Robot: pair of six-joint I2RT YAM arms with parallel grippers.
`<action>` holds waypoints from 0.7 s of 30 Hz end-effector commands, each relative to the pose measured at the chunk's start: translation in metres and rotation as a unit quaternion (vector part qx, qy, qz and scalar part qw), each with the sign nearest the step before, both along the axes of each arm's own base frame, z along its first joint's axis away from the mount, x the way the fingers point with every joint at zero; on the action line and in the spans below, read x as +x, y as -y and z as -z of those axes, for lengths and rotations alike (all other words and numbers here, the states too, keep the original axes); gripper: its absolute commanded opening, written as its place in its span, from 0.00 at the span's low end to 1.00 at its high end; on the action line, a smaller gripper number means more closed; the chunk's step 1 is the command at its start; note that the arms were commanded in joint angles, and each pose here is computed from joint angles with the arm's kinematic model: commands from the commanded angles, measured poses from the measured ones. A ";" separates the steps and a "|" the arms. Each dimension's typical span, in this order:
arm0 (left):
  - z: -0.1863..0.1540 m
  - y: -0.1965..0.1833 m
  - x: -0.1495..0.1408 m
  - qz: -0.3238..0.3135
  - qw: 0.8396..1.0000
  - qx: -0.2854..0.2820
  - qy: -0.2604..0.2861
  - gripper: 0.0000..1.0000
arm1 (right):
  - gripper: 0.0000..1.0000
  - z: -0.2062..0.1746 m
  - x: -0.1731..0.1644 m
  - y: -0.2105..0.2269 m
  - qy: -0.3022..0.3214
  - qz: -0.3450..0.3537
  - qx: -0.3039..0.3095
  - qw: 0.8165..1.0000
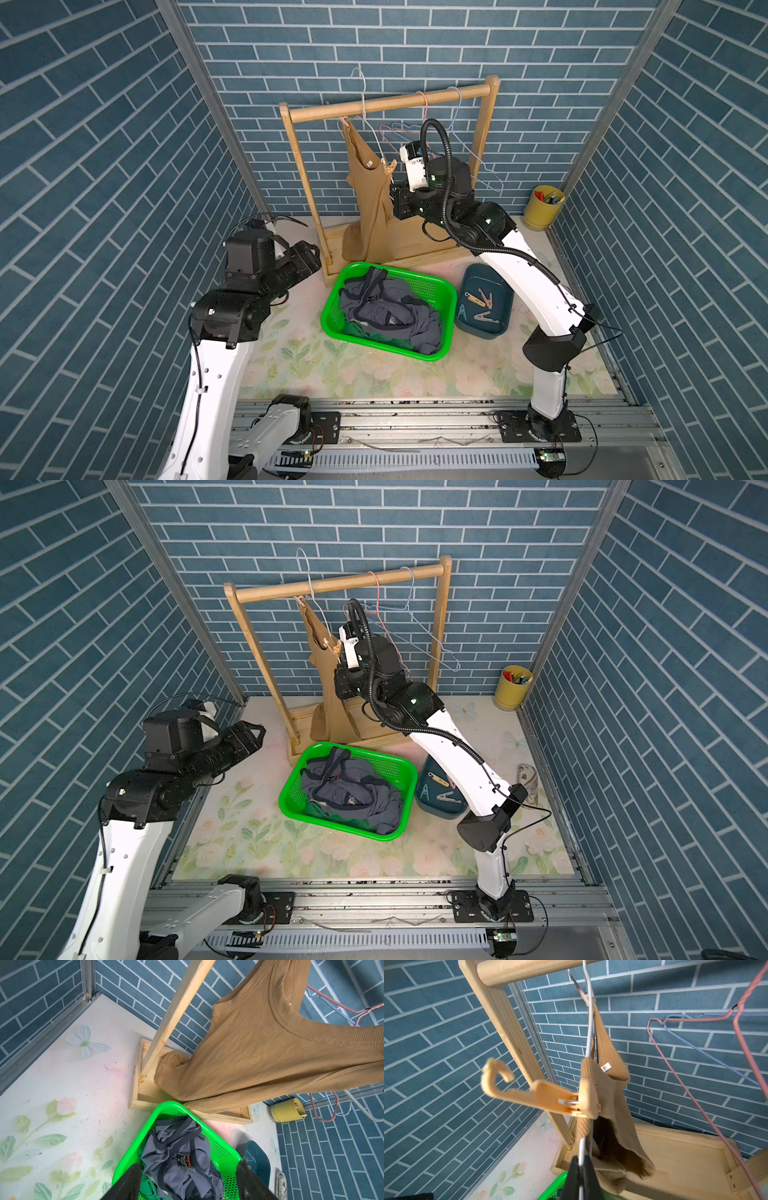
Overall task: Remove the clothespins securing tank tops to the hanger
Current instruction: Pick up the hanger from the clothesline, then remove the tank top from the basket.
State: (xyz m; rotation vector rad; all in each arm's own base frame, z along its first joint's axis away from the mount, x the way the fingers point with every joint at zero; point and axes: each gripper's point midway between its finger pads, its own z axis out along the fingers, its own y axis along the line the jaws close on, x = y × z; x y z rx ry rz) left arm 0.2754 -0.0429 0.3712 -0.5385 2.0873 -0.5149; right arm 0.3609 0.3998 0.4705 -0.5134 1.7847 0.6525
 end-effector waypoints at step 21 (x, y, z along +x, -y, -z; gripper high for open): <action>0.001 -0.015 -0.017 -0.017 0.999 0.041 -0.008 0.74 | 0.00 -0.014 -0.090 0.089 -0.010 -0.027 0.076 0.997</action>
